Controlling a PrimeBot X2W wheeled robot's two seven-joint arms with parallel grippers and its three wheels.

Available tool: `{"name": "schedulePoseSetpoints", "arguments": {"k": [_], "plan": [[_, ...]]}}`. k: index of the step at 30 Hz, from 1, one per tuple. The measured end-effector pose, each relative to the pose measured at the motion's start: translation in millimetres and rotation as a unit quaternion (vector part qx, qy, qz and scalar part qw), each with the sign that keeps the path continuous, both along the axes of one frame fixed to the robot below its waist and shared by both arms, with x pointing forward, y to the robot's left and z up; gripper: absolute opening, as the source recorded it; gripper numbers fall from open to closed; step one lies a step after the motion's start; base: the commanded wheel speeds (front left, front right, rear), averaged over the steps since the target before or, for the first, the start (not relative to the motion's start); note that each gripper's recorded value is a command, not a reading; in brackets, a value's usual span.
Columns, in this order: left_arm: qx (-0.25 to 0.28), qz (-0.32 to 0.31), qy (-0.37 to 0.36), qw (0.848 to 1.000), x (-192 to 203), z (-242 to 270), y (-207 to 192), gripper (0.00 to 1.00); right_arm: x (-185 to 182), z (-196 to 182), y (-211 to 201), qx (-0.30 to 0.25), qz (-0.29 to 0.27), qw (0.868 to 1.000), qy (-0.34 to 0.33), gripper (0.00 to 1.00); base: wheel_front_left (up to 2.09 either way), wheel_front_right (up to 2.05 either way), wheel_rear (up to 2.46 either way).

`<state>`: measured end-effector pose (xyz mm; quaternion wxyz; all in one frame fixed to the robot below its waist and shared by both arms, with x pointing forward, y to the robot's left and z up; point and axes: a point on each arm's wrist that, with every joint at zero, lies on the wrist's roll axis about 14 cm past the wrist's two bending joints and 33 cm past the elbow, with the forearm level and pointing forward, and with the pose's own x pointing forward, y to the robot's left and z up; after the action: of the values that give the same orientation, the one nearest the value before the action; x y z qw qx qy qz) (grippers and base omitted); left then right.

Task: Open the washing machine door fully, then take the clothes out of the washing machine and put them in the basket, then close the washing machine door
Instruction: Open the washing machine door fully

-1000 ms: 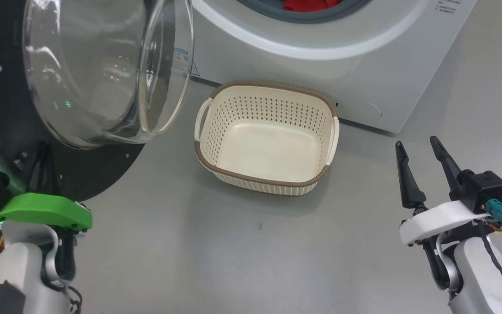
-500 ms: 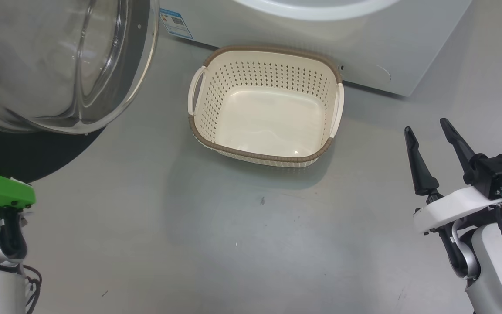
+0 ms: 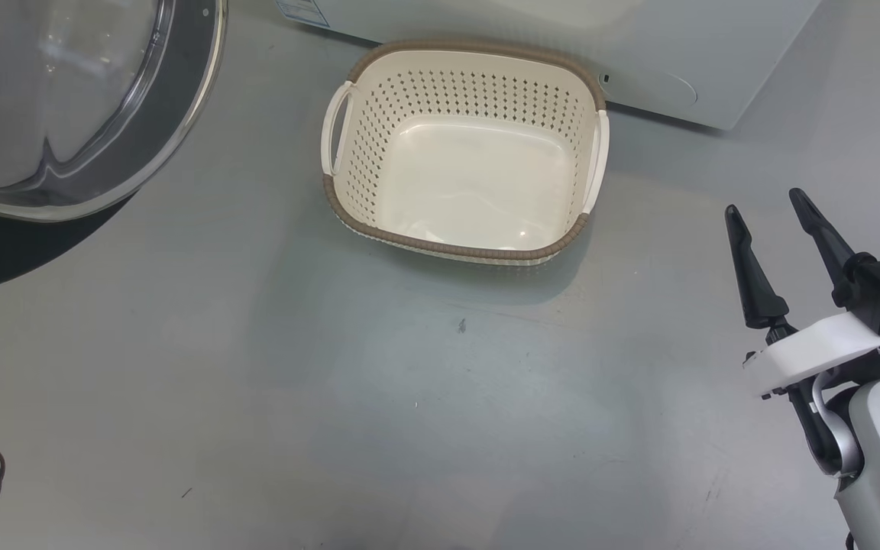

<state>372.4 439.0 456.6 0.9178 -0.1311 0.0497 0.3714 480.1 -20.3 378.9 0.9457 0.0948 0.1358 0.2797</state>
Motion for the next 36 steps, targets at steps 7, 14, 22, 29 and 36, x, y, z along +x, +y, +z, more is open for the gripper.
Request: {"name": "schedulePoseSetpoints", "arguments": {"k": [7, 14, 22, 29, 36], "plan": [[-0.001, 0.003, 0.001, 1.000, 2.1, -2.5, 2.8, 0.00, 1.0, -0.4, -1.8, 0.000, -0.003, 1.000, 0.000, 1.00, 0.00, 0.00, 0.00], [0.002, -0.032, 0.008, 0.999, 10.5, -6.7, -11.7, 0.00, -1.4, 8.0, -0.8, 0.007, -0.009, 1.000, -0.008, 1.00, 0.00, 0.00, 0.00], [0.012, -0.096, 0.001, 0.995, 25.4, -1.8, -44.2, 0.00, -7.6, 24.9, 1.1, 0.023, -0.021, 0.999, -0.021, 1.00, 0.00, 0.00, 0.00], [0.033, -0.150, -0.009, 0.988, 29.2, 8.3, -73.0, 0.00, -15.5, 45.5, 0.5, 0.041, -0.034, 0.998, -0.037, 1.00, 0.00, 0.00, 0.00], [0.044, -0.216, -0.052, 0.974, 42.7, 30.1, -116.1, 0.00, -24.2, 69.0, -10.0, 0.050, -0.059, 0.995, -0.058, 1.00, 0.00, 0.00, 0.00]]}}
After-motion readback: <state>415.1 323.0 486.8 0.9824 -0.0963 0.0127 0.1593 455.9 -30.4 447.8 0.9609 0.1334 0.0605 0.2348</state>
